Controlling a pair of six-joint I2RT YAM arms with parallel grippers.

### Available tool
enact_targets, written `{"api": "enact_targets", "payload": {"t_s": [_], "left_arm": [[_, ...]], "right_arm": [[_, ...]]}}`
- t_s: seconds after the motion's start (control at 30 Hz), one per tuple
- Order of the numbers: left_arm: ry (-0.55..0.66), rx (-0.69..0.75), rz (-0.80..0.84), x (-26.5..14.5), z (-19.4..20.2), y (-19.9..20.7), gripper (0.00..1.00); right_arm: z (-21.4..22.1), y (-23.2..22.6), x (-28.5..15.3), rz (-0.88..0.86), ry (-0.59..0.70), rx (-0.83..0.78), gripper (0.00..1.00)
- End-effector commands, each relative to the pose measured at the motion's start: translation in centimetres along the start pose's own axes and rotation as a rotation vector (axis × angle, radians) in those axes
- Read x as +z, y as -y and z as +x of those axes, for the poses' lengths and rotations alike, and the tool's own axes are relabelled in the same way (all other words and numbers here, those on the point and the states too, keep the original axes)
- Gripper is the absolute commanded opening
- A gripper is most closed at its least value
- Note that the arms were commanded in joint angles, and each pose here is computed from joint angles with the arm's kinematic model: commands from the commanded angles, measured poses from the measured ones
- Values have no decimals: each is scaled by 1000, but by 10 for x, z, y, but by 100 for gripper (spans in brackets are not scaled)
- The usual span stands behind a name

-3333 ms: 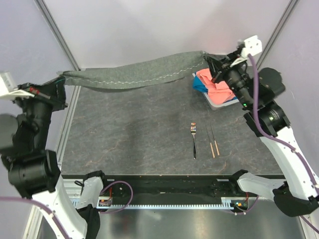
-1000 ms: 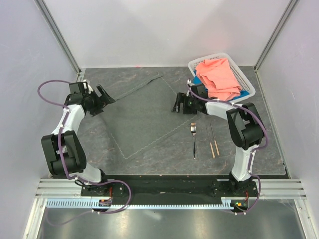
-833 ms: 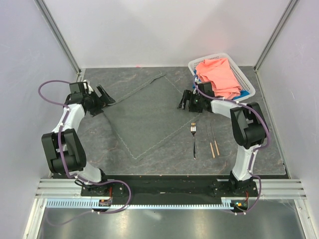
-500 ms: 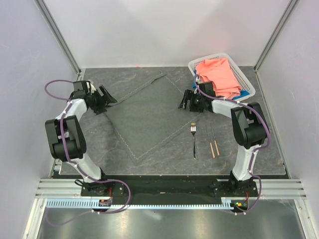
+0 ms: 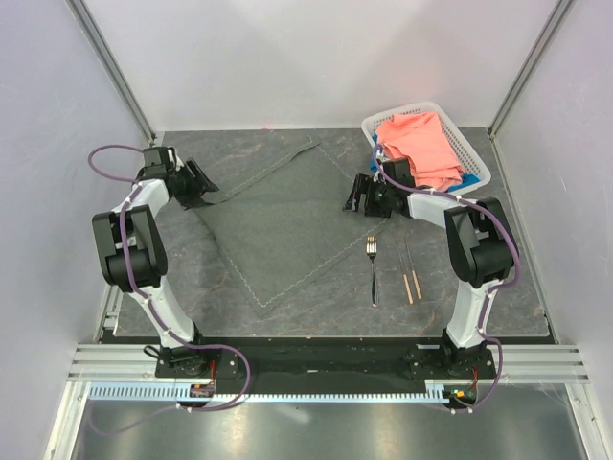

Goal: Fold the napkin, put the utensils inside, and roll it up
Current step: Flatten the napkin out

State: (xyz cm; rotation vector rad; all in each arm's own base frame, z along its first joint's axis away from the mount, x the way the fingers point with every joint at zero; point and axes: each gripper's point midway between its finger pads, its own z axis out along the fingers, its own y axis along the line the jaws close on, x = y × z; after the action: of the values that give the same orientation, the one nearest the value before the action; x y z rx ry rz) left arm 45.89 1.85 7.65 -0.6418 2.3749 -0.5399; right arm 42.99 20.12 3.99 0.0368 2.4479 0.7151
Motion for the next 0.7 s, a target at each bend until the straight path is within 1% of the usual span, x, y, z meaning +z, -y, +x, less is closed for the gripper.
{"api": "enact_targets", "payload": {"t_s": [0.0,0.13,0.2,0.33,0.43,0.47,0.67], "left_arm": [[23,23,-31,8,-14,-3,68],[30,42,-93,5,-17,-13,67],[35,51,-132,4,-17,-21,68],[24,57,-157,8,-17,-27,68],[5,57,-167,16,-14,-32,65],[2,56,-169,17,-14,-34,62],[8,61,-182,26,-22,-36,60]], "right_arm": [[15,-1,-6,0,-45,-2,87],[16,-1,-6,-2,-47,0,87],[16,-1,-6,-4,-48,4,87],[18,-1,-6,-8,-49,3,87],[17,-2,-7,-9,-45,3,87],[17,-2,-6,-7,-47,1,86],[18,-1,-5,-9,-47,1,86]]}}
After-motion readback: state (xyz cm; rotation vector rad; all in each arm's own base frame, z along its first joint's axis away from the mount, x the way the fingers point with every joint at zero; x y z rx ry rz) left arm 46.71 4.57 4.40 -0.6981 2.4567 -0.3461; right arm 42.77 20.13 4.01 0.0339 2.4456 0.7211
